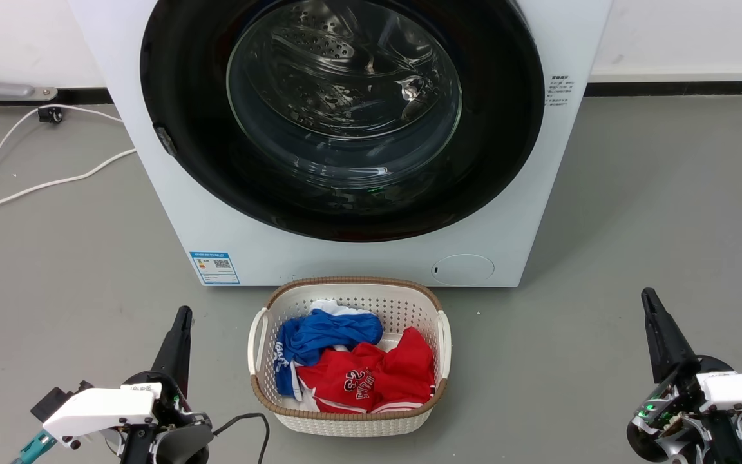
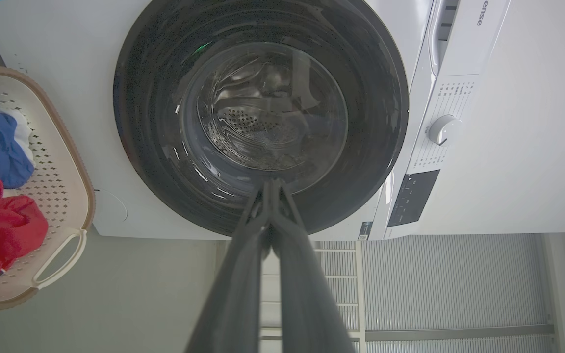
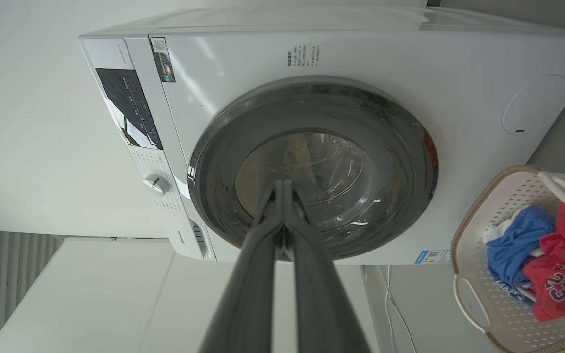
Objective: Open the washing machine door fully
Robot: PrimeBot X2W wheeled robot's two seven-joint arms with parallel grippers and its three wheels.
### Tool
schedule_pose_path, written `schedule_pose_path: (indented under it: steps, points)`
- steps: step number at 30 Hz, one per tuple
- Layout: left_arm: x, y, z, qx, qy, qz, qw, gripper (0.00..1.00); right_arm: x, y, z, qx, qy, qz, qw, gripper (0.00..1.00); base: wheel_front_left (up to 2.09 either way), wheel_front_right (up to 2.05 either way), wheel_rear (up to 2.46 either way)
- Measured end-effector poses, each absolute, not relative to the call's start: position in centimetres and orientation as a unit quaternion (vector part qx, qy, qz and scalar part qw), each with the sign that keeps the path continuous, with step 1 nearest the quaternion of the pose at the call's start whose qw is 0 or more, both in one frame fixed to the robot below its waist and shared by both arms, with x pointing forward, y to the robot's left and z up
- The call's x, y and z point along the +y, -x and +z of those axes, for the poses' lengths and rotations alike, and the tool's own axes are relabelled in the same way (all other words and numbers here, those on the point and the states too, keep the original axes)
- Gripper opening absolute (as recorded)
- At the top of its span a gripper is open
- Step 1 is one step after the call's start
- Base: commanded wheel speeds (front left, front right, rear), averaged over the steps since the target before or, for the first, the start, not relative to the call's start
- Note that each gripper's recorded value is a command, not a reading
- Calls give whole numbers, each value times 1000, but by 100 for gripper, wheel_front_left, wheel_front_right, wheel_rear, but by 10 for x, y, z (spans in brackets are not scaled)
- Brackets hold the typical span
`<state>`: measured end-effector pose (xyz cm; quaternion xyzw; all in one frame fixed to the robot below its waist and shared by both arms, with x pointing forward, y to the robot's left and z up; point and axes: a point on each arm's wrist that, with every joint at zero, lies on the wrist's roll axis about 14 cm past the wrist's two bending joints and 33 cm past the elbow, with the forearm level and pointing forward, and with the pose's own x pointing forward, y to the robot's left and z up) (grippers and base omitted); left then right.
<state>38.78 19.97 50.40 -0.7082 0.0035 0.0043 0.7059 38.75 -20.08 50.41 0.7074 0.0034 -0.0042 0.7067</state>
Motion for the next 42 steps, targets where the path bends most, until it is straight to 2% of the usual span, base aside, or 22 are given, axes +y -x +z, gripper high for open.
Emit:
schedule_pose_path:
  steps: [26, 27, 30, 35, 42]
  points:
    - [200, -388, 504, 3, 708, 4, 706, 0, -201, -387, 504, 3, -708, -4, 707, 0, 0, 0, 0]
    - [200, -388, 503, 4, 708, 5, 706, 100, -201, -387, 503, 4, -708, -5, 706, 100, 0, 0, 0]
    - [198, -379, 484, 24, 711, 26, 702, 100, -201, -378, 485, 22, -709, -26, 704, 100, 0, 0, 0]
    - [192, -380, 486, 23, 709, 22, 704, 100, -200, -378, 488, 15, -708, -26, 706, 100, 0, 0, 0]
    - [185, -382, 496, 14, 694, 9, 720, 100, -197, -378, 494, 6, -688, -23, 725, 100, 0, 0, 0]
